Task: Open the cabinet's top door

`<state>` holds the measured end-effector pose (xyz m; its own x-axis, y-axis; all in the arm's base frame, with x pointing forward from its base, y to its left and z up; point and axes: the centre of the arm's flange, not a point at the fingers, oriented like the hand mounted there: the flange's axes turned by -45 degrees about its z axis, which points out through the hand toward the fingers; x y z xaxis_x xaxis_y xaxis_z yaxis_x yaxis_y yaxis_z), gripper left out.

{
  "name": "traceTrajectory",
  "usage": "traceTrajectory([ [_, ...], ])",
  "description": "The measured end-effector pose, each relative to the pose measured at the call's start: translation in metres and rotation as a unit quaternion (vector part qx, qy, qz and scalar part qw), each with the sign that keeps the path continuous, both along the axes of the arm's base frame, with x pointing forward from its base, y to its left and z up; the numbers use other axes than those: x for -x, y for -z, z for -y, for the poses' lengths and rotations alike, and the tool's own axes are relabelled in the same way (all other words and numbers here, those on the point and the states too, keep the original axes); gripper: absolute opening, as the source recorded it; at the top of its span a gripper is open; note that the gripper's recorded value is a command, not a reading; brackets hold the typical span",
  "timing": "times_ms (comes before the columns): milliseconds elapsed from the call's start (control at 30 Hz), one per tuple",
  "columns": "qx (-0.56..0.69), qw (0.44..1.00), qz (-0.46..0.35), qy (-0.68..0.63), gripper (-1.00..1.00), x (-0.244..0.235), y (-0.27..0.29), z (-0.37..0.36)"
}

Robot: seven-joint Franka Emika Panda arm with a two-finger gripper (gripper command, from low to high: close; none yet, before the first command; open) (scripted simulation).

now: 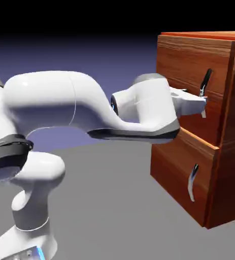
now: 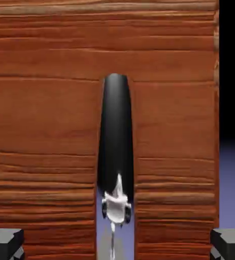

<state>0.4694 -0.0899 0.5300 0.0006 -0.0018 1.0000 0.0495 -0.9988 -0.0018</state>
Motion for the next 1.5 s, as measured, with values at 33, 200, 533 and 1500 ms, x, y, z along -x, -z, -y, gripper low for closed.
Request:
traceTrajectory([
  [33,0.001,1.0,0.0,0.0,0.0,-0.01,0.0,-0.001],
  [200,0.002,1.0,0.0,0.018,-1.0,0.001,0.0,-0.006],
  [533,0.002,0.995,0.0,0.103,-1.0,0.059,0.0,-0.035],
  [1500,0.004,0.961,-0.001,0.276,-1.0,0.16,0.0,-0.124],
])
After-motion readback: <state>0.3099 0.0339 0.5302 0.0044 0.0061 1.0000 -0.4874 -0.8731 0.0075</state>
